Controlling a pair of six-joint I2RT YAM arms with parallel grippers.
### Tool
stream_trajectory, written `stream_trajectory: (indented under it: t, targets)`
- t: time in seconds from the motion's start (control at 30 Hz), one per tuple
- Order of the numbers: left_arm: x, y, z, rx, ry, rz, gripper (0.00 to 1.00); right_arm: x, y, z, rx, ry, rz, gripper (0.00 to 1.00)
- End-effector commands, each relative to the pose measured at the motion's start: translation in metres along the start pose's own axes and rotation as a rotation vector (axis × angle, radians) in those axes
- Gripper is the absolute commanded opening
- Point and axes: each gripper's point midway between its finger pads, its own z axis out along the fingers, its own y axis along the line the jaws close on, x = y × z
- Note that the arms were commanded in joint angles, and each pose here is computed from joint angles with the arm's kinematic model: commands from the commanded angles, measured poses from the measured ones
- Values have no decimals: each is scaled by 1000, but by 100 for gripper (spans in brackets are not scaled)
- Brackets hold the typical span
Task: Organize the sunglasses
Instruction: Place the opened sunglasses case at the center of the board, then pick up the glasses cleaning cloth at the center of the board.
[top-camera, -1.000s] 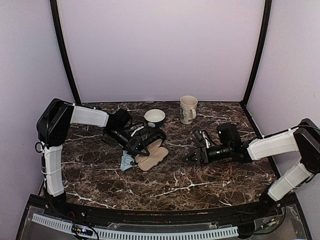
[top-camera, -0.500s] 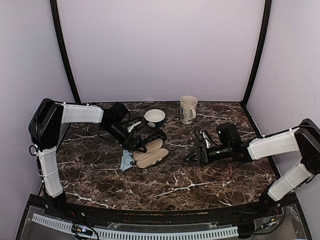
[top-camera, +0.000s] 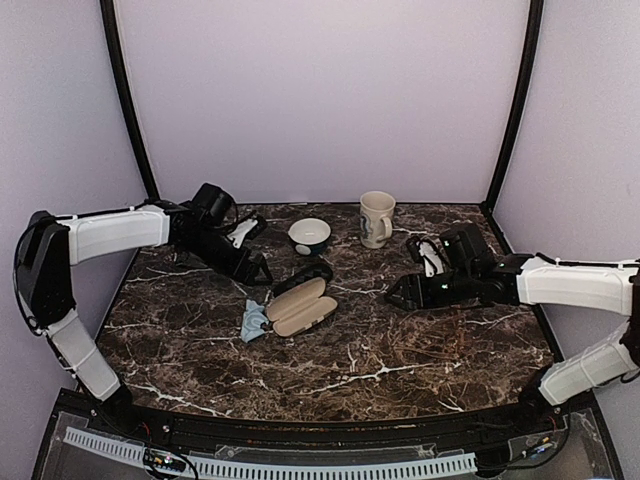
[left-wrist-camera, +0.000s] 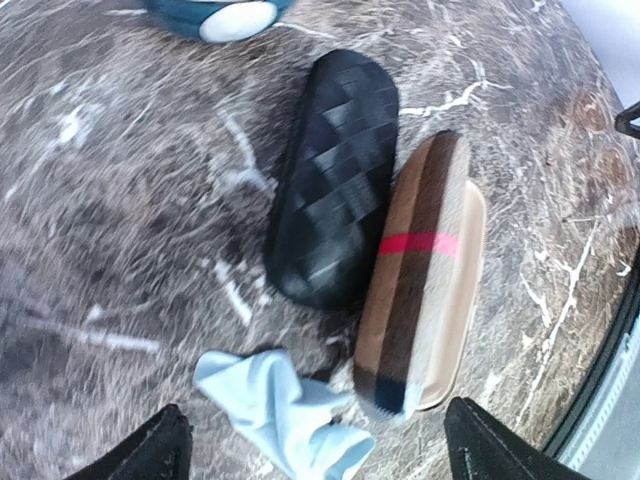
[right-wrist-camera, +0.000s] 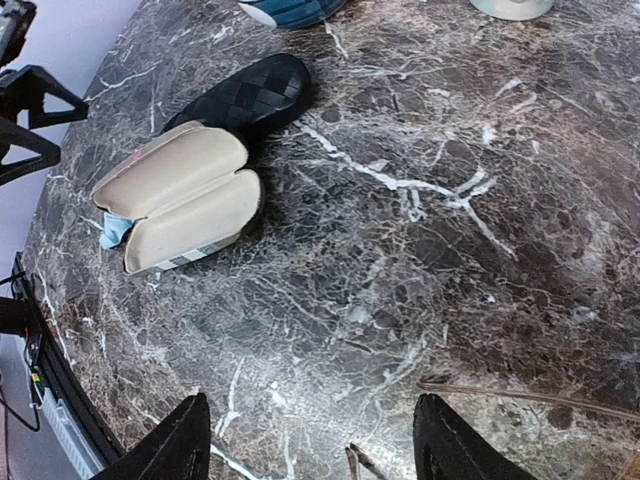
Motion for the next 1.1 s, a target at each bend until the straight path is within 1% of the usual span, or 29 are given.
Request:
stream_trajectory:
  t: [0.0, 0.07, 0.17, 0.27, 0.37, 0.5, 0.7, 1.07]
  targets:
    - [28, 10, -8, -120, -27, -55, 87, -11, -10, -6, 77, -28, 1, 69]
    - [42, 11, -7, -148, -20, -79, 80, -13, -7, -1, 62, -23, 8, 69]
    - [62, 8, -1, -148, -1, -112, 70, -15, -4, 7, 41, -14, 18, 69]
    - [77, 3, 4, -169, 12, -128, 63, -15, -1, 14, 30, -4, 18, 68]
    - [83, -13, 9, -159, -4, -108, 56, -15, 0, 19, 28, 4, 18, 68]
    - [92, -24, 16, -151, -1, -113, 46, -10, 1, 24, 24, 17, 20, 67]
    - [99, -32, 30, -161, 28, -90, 39, -5, 1, 30, 20, 31, 19, 67]
    - [96, -27, 41, -196, 59, -46, 35, 1, 2, 34, 13, 43, 19, 67]
